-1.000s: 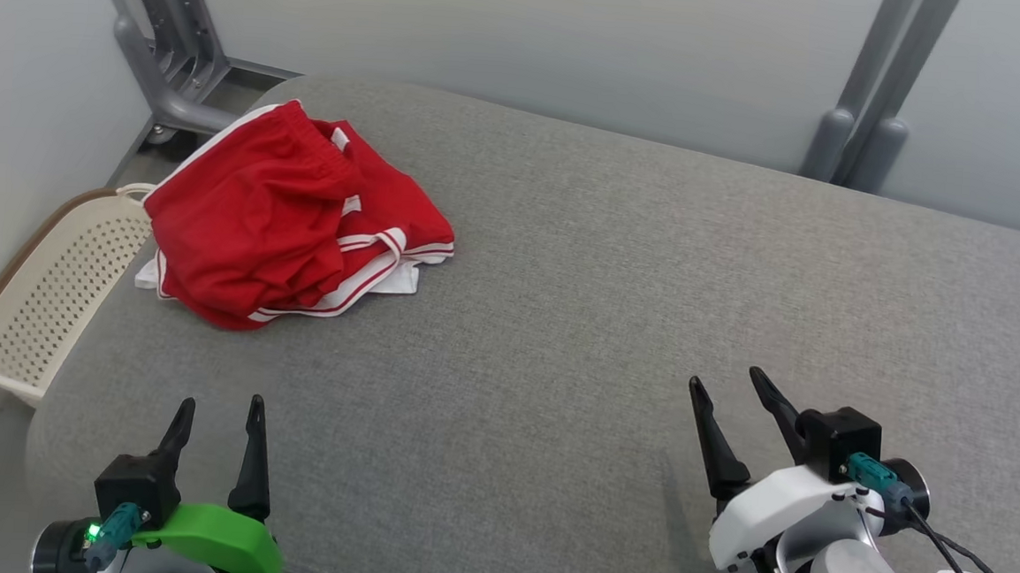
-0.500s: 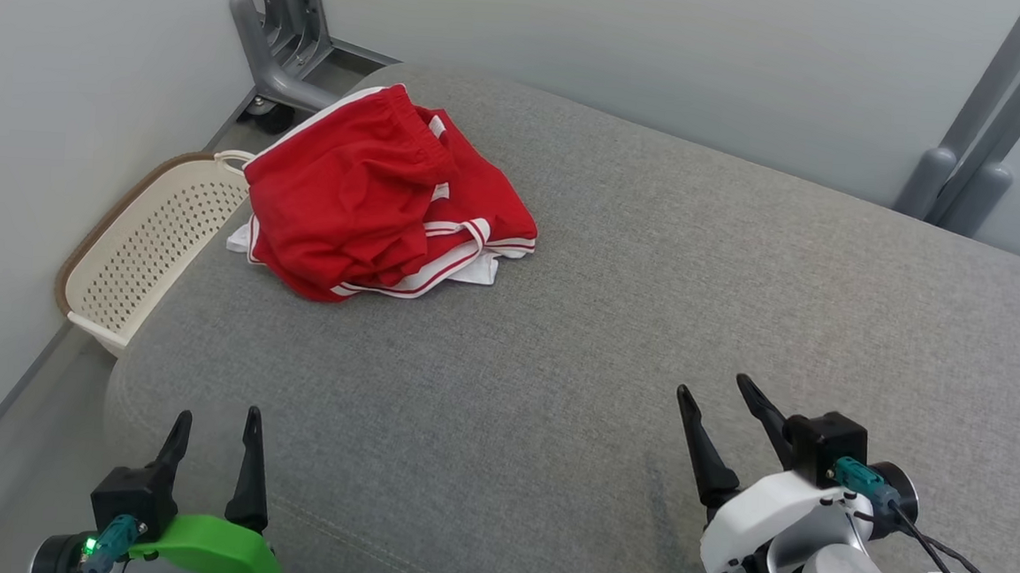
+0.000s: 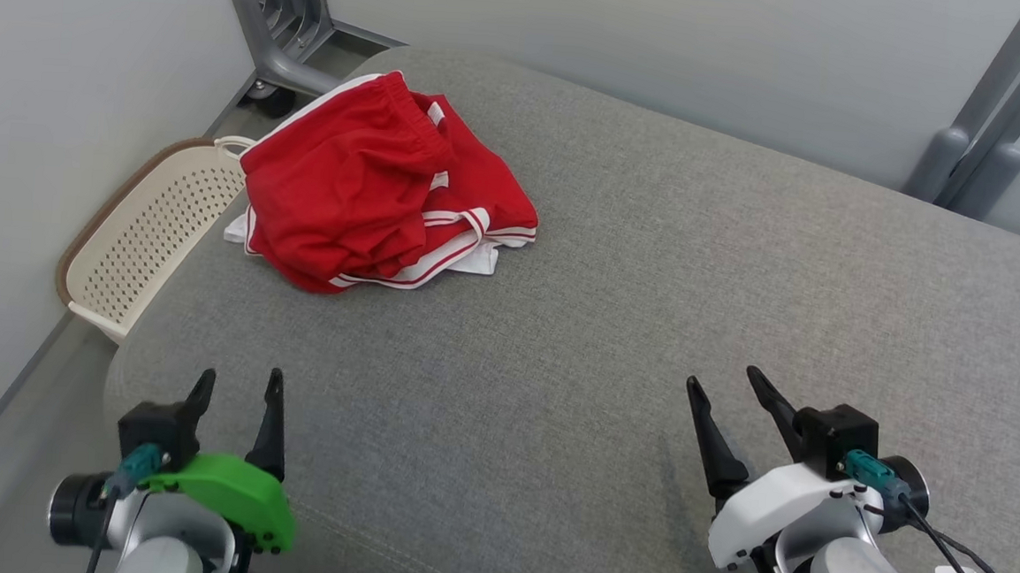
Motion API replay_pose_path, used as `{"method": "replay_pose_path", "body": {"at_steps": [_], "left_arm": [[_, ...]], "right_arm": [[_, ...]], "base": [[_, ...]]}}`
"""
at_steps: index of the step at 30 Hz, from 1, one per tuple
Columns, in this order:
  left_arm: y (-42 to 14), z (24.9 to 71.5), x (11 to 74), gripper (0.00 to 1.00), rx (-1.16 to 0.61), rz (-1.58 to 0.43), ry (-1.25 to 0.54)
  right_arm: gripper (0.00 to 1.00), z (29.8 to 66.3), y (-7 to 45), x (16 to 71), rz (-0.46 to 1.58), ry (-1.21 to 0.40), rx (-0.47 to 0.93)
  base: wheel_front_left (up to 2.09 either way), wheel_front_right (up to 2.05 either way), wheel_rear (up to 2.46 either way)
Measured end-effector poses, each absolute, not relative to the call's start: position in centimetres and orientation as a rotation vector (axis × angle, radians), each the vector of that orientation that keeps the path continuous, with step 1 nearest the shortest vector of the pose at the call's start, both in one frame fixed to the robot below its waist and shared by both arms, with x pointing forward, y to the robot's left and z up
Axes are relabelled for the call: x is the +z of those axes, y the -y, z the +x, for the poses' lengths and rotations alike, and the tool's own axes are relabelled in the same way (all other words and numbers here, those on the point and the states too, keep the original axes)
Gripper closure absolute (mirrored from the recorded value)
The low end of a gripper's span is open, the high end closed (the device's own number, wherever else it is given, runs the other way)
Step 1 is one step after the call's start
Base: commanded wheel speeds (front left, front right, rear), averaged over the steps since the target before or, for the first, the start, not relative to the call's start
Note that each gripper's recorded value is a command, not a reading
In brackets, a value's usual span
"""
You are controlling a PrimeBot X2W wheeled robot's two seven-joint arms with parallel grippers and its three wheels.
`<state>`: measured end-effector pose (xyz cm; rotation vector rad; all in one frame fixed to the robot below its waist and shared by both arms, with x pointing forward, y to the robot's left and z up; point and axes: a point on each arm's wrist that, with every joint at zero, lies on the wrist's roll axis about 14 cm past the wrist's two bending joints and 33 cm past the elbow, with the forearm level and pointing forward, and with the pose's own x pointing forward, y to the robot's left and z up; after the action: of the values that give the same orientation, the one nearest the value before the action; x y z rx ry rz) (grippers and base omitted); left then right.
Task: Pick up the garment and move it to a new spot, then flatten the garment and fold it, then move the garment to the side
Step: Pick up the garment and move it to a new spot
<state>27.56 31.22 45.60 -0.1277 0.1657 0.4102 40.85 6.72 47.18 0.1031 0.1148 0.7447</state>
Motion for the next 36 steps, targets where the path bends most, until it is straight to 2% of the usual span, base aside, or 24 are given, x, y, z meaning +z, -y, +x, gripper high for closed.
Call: {"method": "replay_pose_path", "body": {"at_steps": [13, 19, 30, 36], "left_arm": [[-32.8, 37.9, 48.5, 0.0, 0.292, -0.097, -0.347], [-33.2, 41.8, 48.4, 0.0, 0.258, -0.086, -0.476], [-33.2, 43.9, 44.0, 0.0, 0.256, -0.071, -0.715], [-33.3, 45.0, 42.4, 0.0, 0.287, -0.043, -0.743]], "right_arm": [[0.0, 42.8, -7.5, 45.7, 0.093, -0.153, 0.769], [0.0, 44.1, -6.1, 43.7, 0.078, -0.197, 0.747], [0.0, 45.0, -3.9, 40.8, 0.062, -0.262, 0.72], [0.0, 45.2, -2.6, 39.8, 0.053, -0.288, 0.699]], "base": [[0.0, 0.0, 0.0], [0.0, 0.0, 0.0], [0.0, 0.0, 0.0], [0.0, 0.0, 0.0]]}}
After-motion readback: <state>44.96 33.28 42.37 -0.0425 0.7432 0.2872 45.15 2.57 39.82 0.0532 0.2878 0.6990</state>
